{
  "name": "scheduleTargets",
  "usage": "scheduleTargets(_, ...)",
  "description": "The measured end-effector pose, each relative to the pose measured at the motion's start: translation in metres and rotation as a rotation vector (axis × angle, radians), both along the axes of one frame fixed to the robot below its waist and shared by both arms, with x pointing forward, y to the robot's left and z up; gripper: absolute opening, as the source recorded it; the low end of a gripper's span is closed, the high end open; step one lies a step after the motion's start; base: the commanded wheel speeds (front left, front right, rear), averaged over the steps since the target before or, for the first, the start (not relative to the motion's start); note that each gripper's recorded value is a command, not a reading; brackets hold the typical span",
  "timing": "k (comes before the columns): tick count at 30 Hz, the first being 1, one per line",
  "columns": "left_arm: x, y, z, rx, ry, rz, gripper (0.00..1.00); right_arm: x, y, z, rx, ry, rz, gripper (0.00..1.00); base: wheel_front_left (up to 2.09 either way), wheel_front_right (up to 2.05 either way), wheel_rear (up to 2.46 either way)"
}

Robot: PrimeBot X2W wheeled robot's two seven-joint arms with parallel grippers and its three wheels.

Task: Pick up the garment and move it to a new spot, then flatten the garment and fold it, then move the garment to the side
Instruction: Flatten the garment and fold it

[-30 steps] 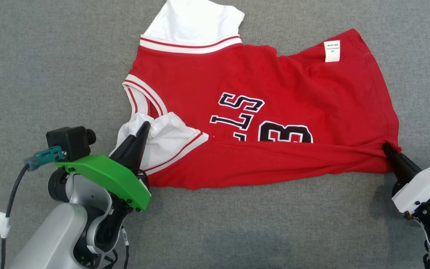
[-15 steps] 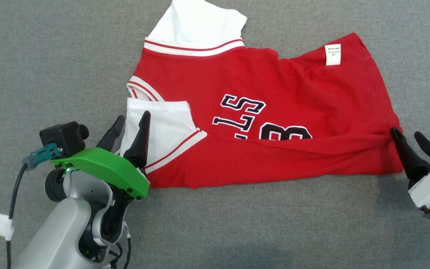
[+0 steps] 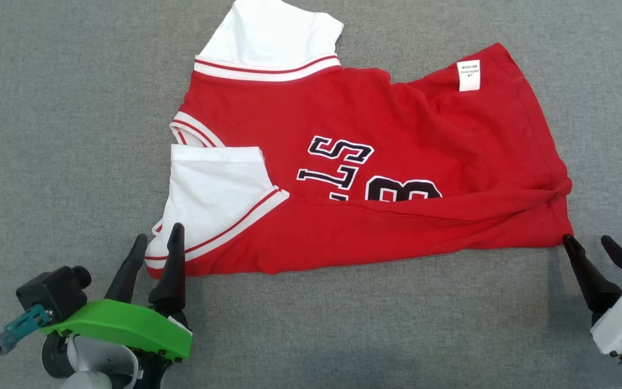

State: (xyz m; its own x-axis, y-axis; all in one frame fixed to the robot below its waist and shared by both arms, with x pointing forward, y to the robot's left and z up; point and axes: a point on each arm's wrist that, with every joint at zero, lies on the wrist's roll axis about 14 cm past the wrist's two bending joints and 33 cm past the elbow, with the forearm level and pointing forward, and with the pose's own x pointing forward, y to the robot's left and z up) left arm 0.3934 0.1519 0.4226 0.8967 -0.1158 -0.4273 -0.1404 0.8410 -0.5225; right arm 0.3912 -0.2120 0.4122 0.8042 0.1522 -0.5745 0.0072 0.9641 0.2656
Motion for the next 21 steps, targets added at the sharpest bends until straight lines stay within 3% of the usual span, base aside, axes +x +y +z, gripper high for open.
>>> scheduleTargets(10,-0.011,0.009,-0.026,0.042,0.083,-0.021,1.00,0.020,0.021,-0.038,0.030,0.062,0.037,1.00,0.00,0.00,0.00)
scheduleTargets(21,-0.033,0.013,-0.042,0.105,0.167,-0.091,1.00,0.018,0.026,-0.044,0.050,0.079,0.050,1.00,0.00,0.00,0.00)
